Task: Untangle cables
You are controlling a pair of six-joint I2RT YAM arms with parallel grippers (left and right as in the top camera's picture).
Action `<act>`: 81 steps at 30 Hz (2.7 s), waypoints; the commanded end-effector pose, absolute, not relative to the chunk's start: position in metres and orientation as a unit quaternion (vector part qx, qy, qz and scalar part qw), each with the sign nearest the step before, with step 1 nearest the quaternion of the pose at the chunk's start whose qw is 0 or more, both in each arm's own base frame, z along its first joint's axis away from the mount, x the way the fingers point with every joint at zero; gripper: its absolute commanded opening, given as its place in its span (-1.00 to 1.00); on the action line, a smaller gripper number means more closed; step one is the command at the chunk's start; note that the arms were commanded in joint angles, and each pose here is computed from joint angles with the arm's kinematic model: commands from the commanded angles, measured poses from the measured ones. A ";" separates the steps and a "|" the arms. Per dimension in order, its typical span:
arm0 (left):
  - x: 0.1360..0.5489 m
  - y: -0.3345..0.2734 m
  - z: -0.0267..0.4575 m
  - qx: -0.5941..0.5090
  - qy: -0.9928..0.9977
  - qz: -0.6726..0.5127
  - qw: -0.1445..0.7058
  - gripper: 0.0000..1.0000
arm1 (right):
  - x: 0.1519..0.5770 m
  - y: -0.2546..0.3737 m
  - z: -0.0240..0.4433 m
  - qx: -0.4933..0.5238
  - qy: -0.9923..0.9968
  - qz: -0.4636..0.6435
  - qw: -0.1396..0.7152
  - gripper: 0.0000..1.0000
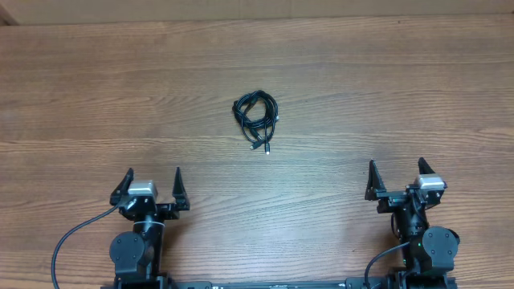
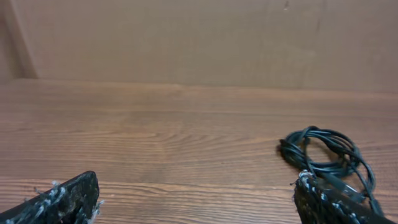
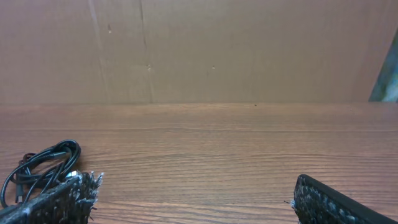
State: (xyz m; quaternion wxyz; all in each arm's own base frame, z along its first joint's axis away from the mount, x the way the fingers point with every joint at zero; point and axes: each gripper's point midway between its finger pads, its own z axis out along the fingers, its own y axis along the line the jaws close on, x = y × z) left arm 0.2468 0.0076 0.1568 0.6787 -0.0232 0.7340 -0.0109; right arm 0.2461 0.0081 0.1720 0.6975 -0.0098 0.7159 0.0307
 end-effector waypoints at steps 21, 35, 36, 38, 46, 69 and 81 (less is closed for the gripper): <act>0.234 -0.034 0.296 0.049 0.654 -0.111 0.747 0.99 | 0.246 0.006 0.171 -0.011 0.714 0.023 0.700 1.00; 0.292 -0.034 0.348 0.009 0.810 -0.141 0.569 0.99 | 0.246 0.006 0.171 -0.011 0.714 0.023 0.700 1.00; 0.295 -0.036 0.349 0.008 0.820 -0.143 0.554 0.99 | 0.246 0.006 0.171 -0.011 0.714 0.023 0.700 1.00; 0.300 -0.041 0.351 0.013 0.840 -0.149 0.522 0.99 | 0.246 0.006 0.171 -0.011 0.714 0.023 0.700 1.00; 0.311 -0.082 0.326 0.040 0.870 -0.252 0.422 0.99 | 0.246 0.006 0.171 -0.011 0.714 0.023 0.700 1.00; 0.391 -0.085 0.264 -0.037 0.934 -0.039 0.352 0.81 | 0.246 0.006 0.171 -0.011 0.714 0.023 0.700 1.00; 0.446 -0.130 0.165 -0.060 0.956 -0.061 0.280 0.36 | 0.246 0.006 0.171 -0.011 0.714 0.023 0.700 1.00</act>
